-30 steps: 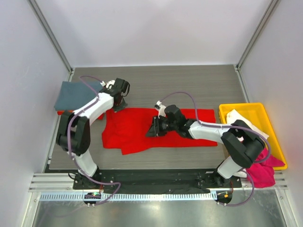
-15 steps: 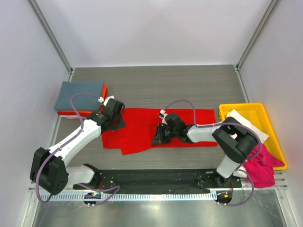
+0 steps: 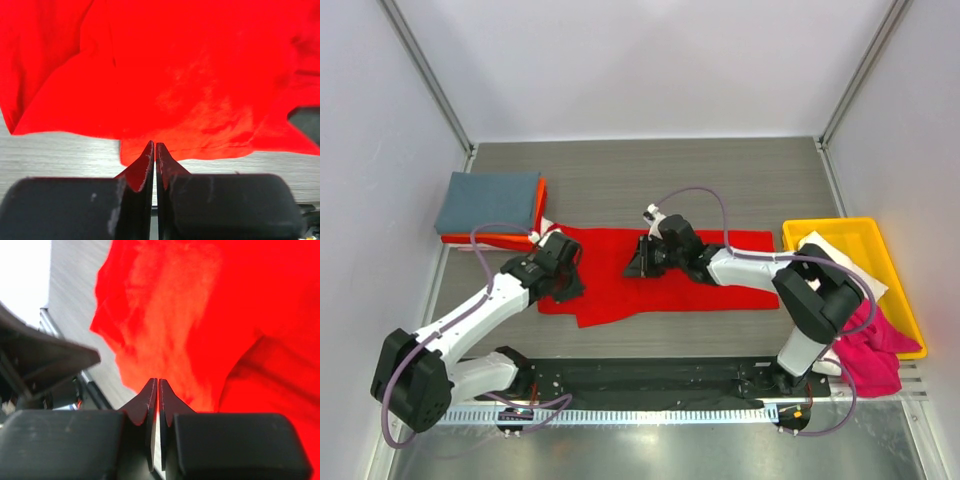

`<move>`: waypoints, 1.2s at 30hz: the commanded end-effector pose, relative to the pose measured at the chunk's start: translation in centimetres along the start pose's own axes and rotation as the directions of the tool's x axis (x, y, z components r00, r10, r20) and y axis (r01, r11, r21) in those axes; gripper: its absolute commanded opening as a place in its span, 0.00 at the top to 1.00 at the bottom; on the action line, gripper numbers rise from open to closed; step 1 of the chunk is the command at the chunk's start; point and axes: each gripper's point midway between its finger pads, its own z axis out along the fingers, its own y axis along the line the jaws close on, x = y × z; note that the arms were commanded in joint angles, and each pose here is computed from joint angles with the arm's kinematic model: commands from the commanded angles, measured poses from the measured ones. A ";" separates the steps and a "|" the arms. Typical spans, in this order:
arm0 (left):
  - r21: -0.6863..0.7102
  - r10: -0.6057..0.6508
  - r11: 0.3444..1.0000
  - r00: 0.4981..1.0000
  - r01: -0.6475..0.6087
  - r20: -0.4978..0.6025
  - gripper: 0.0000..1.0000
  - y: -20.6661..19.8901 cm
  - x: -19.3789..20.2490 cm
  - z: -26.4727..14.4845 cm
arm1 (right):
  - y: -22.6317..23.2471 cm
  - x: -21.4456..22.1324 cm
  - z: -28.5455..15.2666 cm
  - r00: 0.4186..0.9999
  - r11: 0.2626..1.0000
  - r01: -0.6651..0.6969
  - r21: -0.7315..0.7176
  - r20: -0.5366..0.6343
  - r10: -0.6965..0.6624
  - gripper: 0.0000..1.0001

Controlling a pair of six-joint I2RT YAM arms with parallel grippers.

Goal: Fold and stack the t-shirts

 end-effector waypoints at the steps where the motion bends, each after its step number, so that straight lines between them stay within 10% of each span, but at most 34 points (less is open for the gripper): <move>1: -0.050 -0.016 0.999 0.998 0.013 -0.067 0.96 1.3 2.1 0.5 | -0.7 -1.2 1.7 1.000 1.000 0.010 0.025 0.028 -0.010 0.91; 36: -0.030 -0.064 0.998 0.989 0.060 -0.133 0.74 3.6 6.3 1.6 | -4.6 2.0 4.5 0.990 0.993 -0.101 0.054 -0.090 0.105 0.94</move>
